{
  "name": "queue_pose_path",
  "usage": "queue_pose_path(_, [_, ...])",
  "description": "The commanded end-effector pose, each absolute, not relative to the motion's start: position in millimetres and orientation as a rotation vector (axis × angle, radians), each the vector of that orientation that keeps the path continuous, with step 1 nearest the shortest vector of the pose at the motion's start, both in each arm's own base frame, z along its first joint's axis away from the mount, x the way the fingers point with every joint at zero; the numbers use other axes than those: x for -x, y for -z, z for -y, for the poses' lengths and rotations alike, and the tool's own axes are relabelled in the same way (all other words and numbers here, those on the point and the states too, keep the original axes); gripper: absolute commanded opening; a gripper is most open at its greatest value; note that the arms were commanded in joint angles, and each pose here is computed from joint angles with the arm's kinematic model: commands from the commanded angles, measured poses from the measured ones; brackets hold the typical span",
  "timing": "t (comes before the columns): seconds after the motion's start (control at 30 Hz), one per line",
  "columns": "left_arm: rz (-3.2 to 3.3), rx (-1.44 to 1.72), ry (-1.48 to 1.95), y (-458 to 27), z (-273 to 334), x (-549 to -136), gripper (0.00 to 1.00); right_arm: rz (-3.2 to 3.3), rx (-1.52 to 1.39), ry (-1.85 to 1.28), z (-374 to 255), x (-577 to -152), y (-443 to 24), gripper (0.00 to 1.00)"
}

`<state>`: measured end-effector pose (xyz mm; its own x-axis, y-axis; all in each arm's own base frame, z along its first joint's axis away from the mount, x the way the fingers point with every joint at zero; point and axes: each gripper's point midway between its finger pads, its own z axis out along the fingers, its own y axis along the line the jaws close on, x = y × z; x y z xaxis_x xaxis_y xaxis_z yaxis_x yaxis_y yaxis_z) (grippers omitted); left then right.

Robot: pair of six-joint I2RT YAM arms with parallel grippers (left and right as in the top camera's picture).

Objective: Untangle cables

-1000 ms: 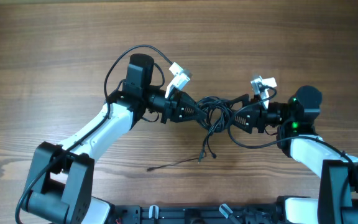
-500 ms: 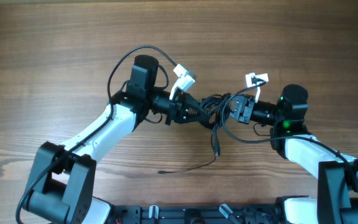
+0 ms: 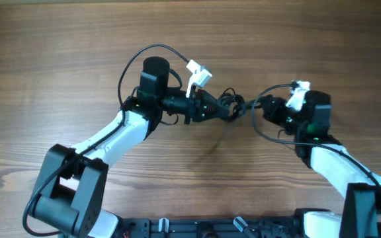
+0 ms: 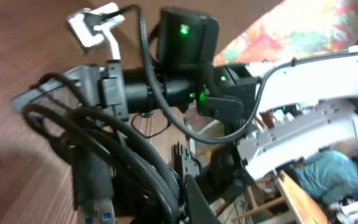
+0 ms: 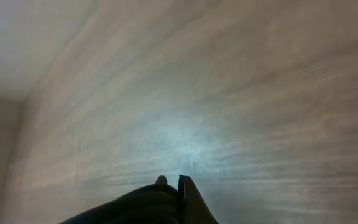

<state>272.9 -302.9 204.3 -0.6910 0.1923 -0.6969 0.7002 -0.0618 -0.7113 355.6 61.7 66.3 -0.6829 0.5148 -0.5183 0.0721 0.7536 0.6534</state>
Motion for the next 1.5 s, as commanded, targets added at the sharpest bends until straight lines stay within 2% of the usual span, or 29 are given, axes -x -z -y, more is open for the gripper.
queue_pose_path(0.0, [-1.787,-0.936,1.835,-240.8,289.6,-276.4,0.04,-2.156,-0.524,-0.699,-7.6,-359.4,-67.1,0.05])
queue_pose_path(0.07, [-1.919,-0.670,1.728,-232.3,294.8,-309.5,0.04,-2.071,-0.217,-1.048,-59.7,-350.3,-106.4,0.05])
queue_pose_path(0.13, [-2.005,-0.438,1.642,-224.8,304.2,-331.2,0.04,-2.045,-0.018,-1.255,-101.6,-331.5,-123.5,0.04])
queue_pose_path(0.27, [-2.022,-0.421,1.582,-218.9,334.6,-320.6,0.04,-2.005,0.271,-1.422,-179.4,-302.7,-142.8,0.04])
queue_pose_path(0.33, [-2.046,-0.410,1.568,-213.9,340.0,-317.3,0.04,-1.975,0.274,-1.393,-191.9,-307.0,-149.7,0.04])
queue_pose_path(0.4, [-2.034,-0.380,1.559,-216.6,333.1,-325.6,0.04,-2.032,0.118,-1.296,-181.5,-322.7,-136.4,0.05])
queue_pose_path(0.47, [-1.948,-0.182,1.616,-243.5,303.4,-360.0,0.04,-2.184,-0.041,-1.205,-164.0,-322.8,-101.7,0.04])
queue_pose_path(0.57, [-1.908,0.106,1.619,-252.8,247.8,-403.4,0.04,-2.306,-0.092,-1.076,-135.4,-316.1,-69.9,0.04])
queue_pose_path(0.63, [-1.912,0.220,1.618,-249.9,225.1,-416.1,0.04,-2.327,-0.129,-1.008,-115.8,-317.8,-61.3,0.04])
queue_pose_path(0.73, [-1.917,0.288,1.632,-248.5,215.0,-421.0,0.04,-2.300,-0.159,-1.000,-99.5,-322.8,-64.0,0.04])
queue_pose_path(0.83, [-2.013,0.342,1.626,-228.3,220.9,-414.9,0.04,-2.263,-0.202,-0.979,-83.1,-331.0,-69.1,0.07])
queue_pose_path(0.93, [-2.072,0.393,1.618,-215.6,220.2,-412.1,0.04,-2.235,-0.302,-0.932,-53.1,-337.3,-69.3,0.05])
queue_pose_path(1.0, [-2.072,0.401,1.621,-215.6,220.0,-412.3,0.04,-2.207,-0.352,-0.921,-35.7,-339.7,-72.4,0.14])
queue_pose_path(1.03, [-2.074,0.423,1.633,-215.5,220.1,-412.2,0.04,-2.183,-0.354,-0.955,-31.5,-338.7,-78.3,0.33])
queue_pose_path(1.07, [-2.081,0.465,1.656,-215.2,220.9,-411.6,0.04,-2.156,-0.332,-1.003,-31.9,-336.9,-86.3,0.97])
queue_pose_path(1.1, [-2.087,0.494,1.673,-214.8,222.4,-410.8,0.04,-2.118,-0.283,-1.074,-36.5,-334.3,-98.0,1.00])
queue_pose_path(1.17, [-2.097,0.535,1.701,-214.7,226.8,-408.6,0.04,-2.024,-0.141,-1.322,-60.8,-321.8,-130.0,1.00])
queue_pose_path(1.23, [-2.111,0.623,1.757,-214.7,233.6,-405.0,0.04,-2.005,-0.114,-1.459,-73.6,-312.8,-141.7,1.00])
queue_pose_path(1.27, [-2.111,0.751,1.805,-214.3,235.1,-405.3,0.04,-2.007,-0.092,-1.497,-80.3,-309.2,-143.9,1.00])
queue_pose_path(1.33, [-2.084,1.230,1.979,-213.0,243.6,-401.9,0.04,-2.015,0.039,-1.529,-103.9,-299.5,-143.6,1.00])
queue_pose_path(1.47, [-2.060,1.524,2.072,-212.0,255.5,-394.2,0.04,-1.991,0.309,-1.460,-139.3,-289.3,-139.8,1.00])
